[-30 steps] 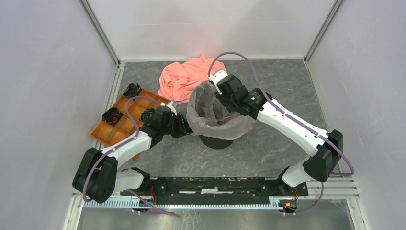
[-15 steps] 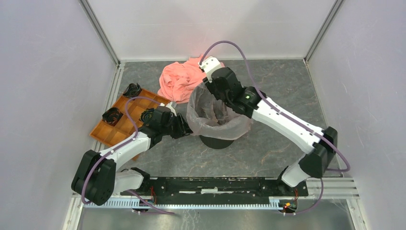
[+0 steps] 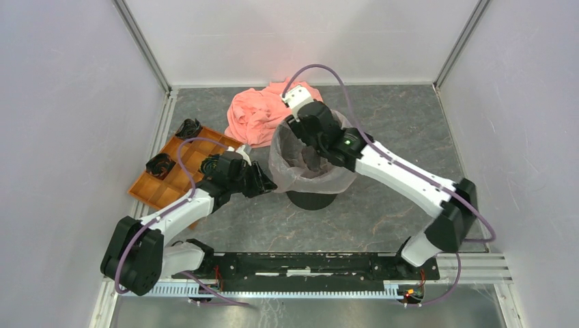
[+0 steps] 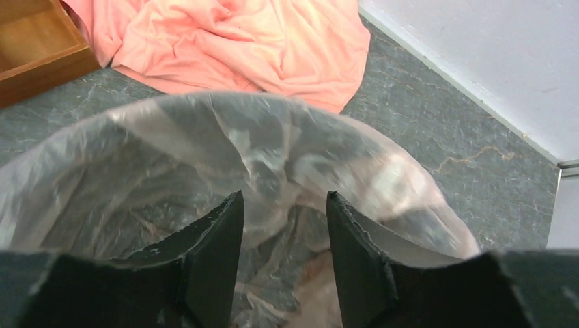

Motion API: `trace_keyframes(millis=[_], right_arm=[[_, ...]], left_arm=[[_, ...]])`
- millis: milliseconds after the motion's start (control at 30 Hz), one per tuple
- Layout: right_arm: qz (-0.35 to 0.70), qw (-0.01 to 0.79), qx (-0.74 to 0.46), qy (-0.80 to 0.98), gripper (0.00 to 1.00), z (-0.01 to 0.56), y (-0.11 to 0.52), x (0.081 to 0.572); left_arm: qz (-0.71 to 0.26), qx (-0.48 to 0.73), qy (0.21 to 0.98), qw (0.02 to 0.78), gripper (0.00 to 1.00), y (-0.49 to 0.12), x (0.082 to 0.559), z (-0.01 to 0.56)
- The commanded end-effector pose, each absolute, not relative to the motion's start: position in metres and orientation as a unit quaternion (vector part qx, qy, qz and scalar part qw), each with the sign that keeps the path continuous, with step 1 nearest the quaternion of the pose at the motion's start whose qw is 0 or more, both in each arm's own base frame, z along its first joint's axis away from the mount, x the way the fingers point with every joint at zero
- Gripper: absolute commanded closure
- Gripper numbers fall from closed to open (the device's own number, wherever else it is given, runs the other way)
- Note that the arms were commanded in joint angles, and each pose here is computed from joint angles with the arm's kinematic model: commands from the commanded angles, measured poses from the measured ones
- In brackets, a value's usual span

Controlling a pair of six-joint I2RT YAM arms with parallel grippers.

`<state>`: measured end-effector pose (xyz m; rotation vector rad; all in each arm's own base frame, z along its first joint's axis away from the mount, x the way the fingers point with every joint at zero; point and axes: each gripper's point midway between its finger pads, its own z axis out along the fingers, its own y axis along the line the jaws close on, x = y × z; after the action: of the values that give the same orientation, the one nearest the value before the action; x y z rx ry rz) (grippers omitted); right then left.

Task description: Put the trash bags into the trash bin

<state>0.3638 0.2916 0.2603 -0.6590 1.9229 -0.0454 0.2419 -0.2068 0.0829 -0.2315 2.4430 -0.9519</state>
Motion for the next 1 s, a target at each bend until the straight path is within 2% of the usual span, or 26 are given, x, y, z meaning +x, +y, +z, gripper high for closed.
trace_keyframes(millis=[0, 167, 400, 500, 667, 800, 967], right_arm=[[0.021, 0.551, -0.268, 0.791, 0.44, 0.292, 0.273, 0.337], [0.02, 0.539, -0.279, 0.795, 0.43, 0.272, 0.258, 0.321], [-0.019, 0.493, -0.289, 0.821, 0.53, 0.214, 0.25, 0.321], [-0.005, 0.473, -0.292, 0.831, 0.57, 0.193, 0.263, 0.322], [-0.033, 0.472, -0.285, 0.834, 0.62, 0.214, 0.266, 0.333], [-0.036, 0.515, -0.27, 0.813, 0.58, 0.262, 0.265, 0.331], [-0.004, 0.526, -0.288, 0.8, 0.47, 0.27, 0.279, 0.329]], left_arm=[[-0.351, -0.06, 0.891, 0.282, 0.58, -0.21, 0.256, 0.094], [-0.35, -0.058, 0.892, 0.28, 0.57, -0.211, 0.258, 0.09], [-0.351, -0.056, 0.893, 0.278, 0.57, -0.211, 0.256, 0.088], [-0.35, -0.058, 0.892, 0.281, 0.57, -0.21, 0.256, 0.089], [-0.351, -0.058, 0.892, 0.281, 0.57, -0.209, 0.254, 0.091], [-0.346, -0.059, 0.892, 0.284, 0.58, -0.207, 0.253, 0.09], [-0.341, -0.057, 0.895, 0.281, 0.57, -0.206, 0.253, 0.086]])
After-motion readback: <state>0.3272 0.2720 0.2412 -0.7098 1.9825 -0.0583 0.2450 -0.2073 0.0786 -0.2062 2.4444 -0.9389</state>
